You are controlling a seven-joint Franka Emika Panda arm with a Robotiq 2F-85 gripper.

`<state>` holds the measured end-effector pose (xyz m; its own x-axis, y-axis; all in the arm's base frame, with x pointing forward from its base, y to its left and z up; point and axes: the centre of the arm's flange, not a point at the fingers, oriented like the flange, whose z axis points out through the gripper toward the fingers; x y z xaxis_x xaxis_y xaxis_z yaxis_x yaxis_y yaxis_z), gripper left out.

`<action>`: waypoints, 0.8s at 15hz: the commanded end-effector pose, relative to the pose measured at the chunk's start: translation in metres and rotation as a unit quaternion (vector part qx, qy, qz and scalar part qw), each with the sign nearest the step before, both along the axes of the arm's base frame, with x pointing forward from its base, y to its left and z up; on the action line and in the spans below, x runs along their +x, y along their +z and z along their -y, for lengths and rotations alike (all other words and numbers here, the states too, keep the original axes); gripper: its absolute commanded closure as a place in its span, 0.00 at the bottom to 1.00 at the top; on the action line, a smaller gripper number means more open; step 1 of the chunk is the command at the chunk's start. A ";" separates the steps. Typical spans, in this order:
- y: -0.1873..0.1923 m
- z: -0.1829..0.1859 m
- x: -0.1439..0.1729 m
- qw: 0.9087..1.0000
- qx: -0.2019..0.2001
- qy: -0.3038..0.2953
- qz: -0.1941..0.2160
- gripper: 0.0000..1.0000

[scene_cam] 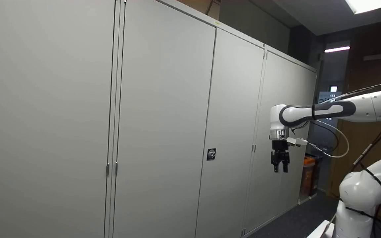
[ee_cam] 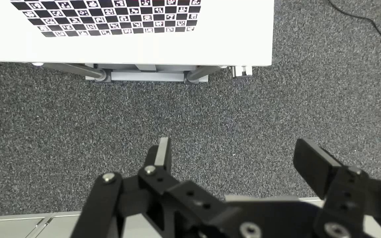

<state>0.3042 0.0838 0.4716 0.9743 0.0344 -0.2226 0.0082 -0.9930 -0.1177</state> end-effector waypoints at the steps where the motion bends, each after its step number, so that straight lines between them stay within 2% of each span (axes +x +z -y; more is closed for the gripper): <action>1: 0.000 0.000 0.000 1.000 0.000 0.000 0.000 0.00; 4: 0.000 0.000 0.000 1.000 0.000 0.000 0.000 0.00; 12: 0.008 0.007 0.017 0.996 0.047 -0.043 0.057 0.00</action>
<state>0.3152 0.0811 0.4775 0.9884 0.0001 -0.1518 -0.0250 -0.9862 -0.1637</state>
